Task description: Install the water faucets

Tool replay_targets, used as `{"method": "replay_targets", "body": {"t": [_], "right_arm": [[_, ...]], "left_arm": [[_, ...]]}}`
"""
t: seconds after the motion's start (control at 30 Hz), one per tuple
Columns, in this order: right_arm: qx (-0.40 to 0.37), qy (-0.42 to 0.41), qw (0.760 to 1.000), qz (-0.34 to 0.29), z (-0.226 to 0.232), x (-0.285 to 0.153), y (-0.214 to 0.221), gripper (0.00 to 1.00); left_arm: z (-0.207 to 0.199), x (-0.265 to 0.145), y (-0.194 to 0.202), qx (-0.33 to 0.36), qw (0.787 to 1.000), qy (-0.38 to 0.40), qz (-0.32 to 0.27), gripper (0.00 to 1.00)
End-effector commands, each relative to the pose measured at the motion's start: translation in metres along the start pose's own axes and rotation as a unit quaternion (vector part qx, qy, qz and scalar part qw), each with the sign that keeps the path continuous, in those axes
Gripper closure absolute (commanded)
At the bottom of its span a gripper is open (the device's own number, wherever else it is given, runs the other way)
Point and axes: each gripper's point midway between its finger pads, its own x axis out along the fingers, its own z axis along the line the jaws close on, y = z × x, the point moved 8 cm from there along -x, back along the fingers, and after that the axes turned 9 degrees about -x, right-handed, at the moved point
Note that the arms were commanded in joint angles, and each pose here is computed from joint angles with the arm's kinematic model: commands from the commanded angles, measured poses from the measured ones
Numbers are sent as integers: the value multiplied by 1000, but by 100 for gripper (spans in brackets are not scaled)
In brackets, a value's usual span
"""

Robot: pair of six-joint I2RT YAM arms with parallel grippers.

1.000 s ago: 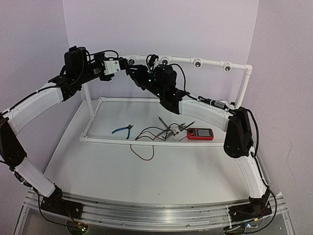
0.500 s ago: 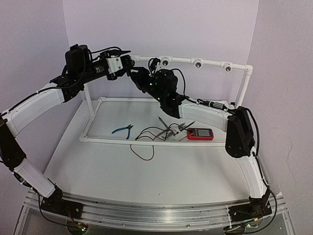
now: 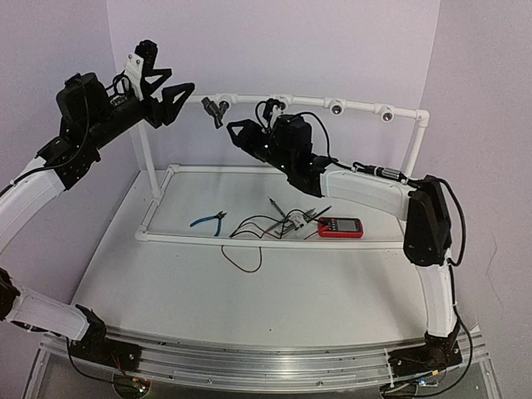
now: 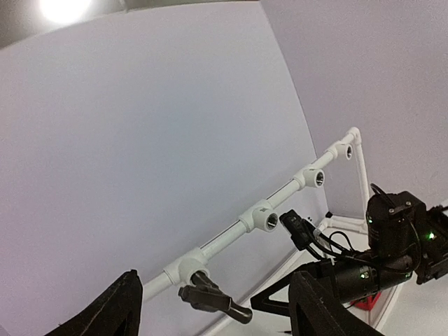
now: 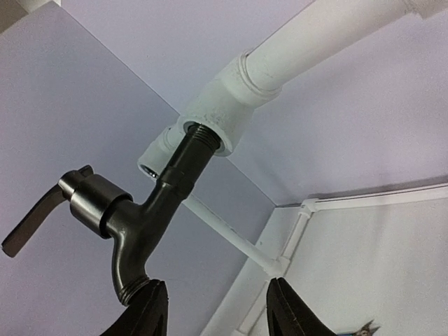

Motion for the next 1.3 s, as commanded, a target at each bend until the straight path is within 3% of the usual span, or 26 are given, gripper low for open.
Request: {"method": "replay_targets", "body": {"t": [0.0,0.1,0.2,0.3,0.4,0.47,0.63,1.03,1.27], "right_arm": [[-115,33,993,-11,39,-42,-73,46],[-166,71,984,3,38,-61,-100,39],[-251,67,964,55,34,-73,-124,31],[-469,82,873,104,25,-85,-122,25],[-655,137,730,137,7,-86,-125,22],[-724,154,654,155,-7,-84,-130,20],[-796,143,572,136,-38,-79,-153,19],[-875,172,440,106,-90,-27,-155,19],[-880,224,412,74,-96,-14,-163,44]], "left_arm": [[19,-3,58,-205,969,-124,65,28],[18,-1,71,-225,965,-120,54,28],[15,5,81,-228,968,-105,31,29],[12,14,88,-233,969,-81,14,29],[10,23,95,-248,967,-63,-2,29],[9,28,100,-264,963,-50,-12,29],[6,37,110,-277,960,-29,-26,29],[9,57,124,-268,962,-29,-45,31],[10,64,125,-267,962,-23,-58,33]]}}
